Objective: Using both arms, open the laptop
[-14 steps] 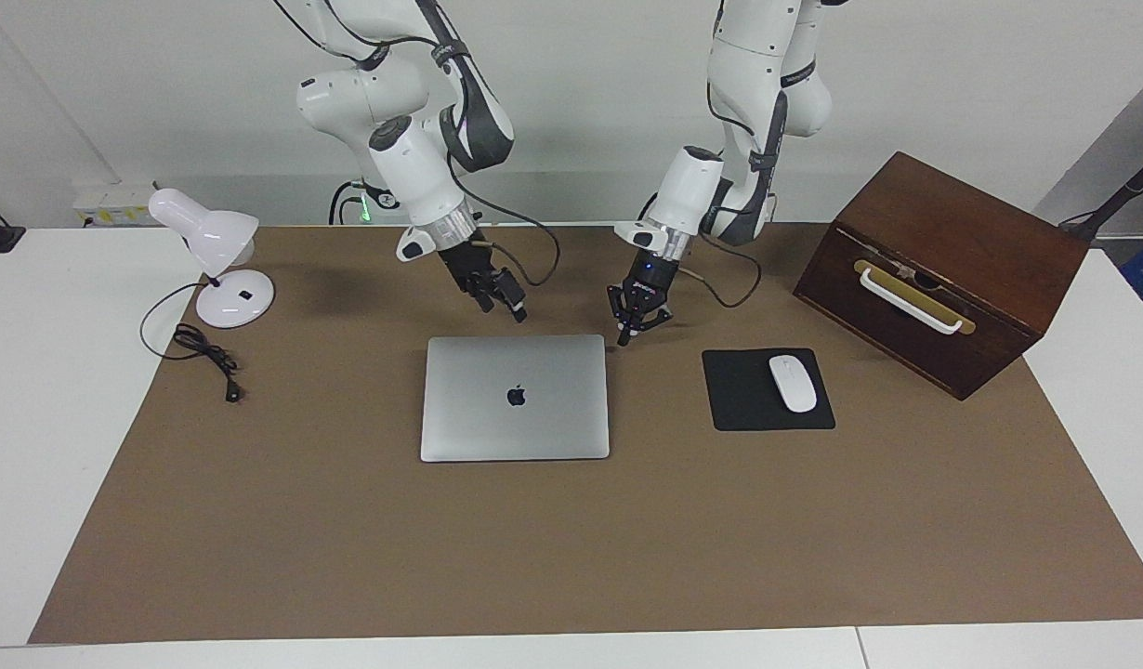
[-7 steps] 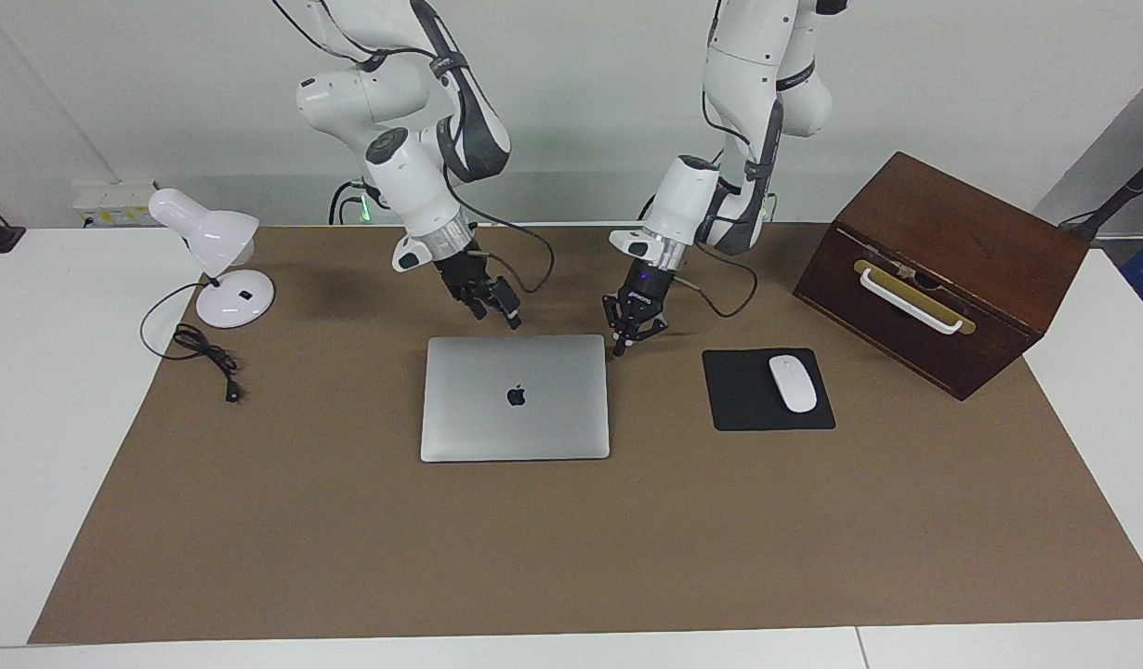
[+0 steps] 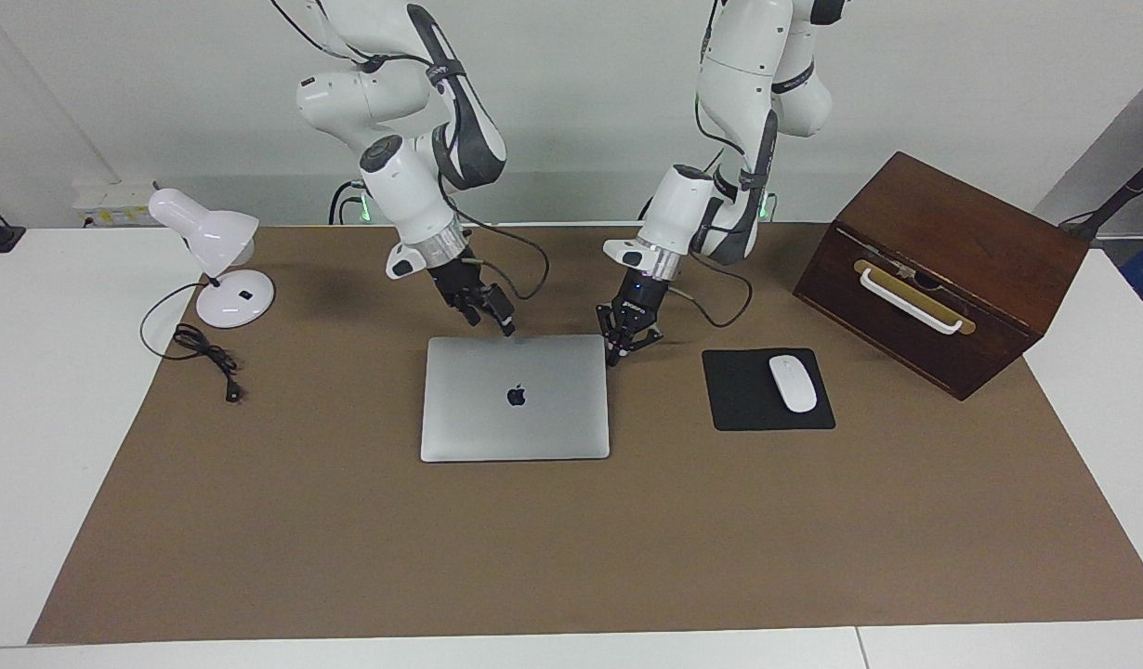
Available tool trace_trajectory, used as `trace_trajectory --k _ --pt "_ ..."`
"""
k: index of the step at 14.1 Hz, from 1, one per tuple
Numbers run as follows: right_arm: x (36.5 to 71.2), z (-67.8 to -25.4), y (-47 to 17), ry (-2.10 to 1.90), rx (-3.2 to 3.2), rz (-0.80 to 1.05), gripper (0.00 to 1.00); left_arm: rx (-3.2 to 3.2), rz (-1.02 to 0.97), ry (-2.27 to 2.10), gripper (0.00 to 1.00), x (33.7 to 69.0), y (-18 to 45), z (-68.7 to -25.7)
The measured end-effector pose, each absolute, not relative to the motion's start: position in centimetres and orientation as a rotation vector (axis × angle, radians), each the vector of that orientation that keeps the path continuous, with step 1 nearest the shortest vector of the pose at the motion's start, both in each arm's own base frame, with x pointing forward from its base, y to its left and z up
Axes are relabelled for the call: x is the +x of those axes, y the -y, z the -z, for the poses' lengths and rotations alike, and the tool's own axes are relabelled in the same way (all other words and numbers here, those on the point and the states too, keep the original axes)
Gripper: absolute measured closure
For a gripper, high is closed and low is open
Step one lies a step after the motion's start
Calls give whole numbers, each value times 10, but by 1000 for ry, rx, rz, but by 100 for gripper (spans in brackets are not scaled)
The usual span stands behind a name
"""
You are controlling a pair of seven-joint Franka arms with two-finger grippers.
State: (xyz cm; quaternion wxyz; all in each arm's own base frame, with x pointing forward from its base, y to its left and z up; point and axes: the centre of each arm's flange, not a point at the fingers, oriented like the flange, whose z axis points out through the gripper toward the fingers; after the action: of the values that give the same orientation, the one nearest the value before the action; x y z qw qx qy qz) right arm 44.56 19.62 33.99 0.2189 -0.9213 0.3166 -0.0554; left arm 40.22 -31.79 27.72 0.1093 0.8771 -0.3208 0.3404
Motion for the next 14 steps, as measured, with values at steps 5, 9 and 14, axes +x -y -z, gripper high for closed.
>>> trace_trajectory --k 5,9,14 --pt "453 -337 -200 -875 -2549 148 0 2580 -999 943 99 408 322 -273" --pt "459 -340 -200 -875 -2542 156 0 2585 -990 944 99 411 324 -266" --pt "461 -340 -198 -877 -2540 161 0 2591 -980 947 99 411 325 -261"
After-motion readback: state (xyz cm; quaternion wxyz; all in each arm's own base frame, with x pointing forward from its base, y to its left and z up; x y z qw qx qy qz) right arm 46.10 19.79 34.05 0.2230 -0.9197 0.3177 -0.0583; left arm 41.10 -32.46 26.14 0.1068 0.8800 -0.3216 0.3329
